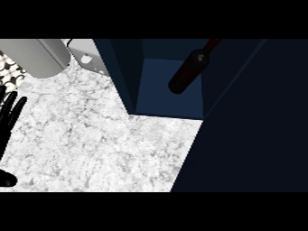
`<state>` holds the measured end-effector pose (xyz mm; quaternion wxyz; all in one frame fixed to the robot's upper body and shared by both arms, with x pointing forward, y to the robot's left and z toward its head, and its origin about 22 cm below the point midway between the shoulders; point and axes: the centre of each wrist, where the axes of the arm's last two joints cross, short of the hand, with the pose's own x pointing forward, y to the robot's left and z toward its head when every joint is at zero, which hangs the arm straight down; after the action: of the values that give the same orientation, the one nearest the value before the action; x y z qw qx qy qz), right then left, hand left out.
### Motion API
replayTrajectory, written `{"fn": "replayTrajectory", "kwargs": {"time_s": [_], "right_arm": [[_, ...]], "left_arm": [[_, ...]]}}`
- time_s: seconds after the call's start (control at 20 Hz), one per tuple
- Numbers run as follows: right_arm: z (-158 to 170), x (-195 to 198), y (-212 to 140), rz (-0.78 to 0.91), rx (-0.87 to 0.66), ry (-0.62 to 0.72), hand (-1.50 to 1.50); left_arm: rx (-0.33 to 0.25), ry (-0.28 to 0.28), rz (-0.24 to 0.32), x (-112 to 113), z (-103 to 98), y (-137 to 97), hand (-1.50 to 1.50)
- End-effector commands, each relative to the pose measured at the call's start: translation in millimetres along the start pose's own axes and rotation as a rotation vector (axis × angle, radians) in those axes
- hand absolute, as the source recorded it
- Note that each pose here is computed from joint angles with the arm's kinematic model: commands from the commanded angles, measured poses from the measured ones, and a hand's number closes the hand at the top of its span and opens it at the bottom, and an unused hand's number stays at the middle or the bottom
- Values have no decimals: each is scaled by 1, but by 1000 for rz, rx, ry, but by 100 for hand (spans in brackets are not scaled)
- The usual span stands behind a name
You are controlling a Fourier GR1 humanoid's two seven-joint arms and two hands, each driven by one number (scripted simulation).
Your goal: Pick up the wine, place it into the cabinet and close the cabinet
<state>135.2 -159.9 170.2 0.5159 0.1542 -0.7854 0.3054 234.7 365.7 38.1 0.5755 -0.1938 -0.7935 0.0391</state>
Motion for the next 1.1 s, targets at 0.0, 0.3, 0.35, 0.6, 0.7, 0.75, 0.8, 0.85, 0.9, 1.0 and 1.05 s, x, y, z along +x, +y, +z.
{"fn": "replayTrajectory", "kwargs": {"time_s": [0.0,0.3,0.35,0.6,0.7,0.75,0.8,0.85,0.9,1.0,1.05], "right_arm": [[-31,15,24,-172,73,-36,150],[-127,25,50,-183,58,-9,150],[-137,35,56,-189,73,15,150],[-202,40,42,-186,19,26,150],[-208,23,31,-227,4,33,150],[-205,30,45,-216,-8,41,150],[-218,30,38,-232,-19,43,150],[-232,23,21,-259,-28,57,150],[-227,22,22,-271,-40,63,150],[-225,-16,8,-309,-26,85,150],[-225,1,15,-315,-52,81,150]], "left_arm": [[9,26,-6,-5,-1,3,-150],[15,20,-10,3,12,21,-150],[45,15,-14,7,5,22,-150],[61,-20,-22,8,9,30,-150],[68,7,-18,10,10,23,-150],[77,15,-24,3,11,25,-150],[73,5,-30,13,5,35,-150],[79,9,-20,-6,19,31,-150],[59,4,-21,26,17,31,-150],[73,11,-18,-1,26,35,-150],[82,12,-23,10,14,42,-150]]}}
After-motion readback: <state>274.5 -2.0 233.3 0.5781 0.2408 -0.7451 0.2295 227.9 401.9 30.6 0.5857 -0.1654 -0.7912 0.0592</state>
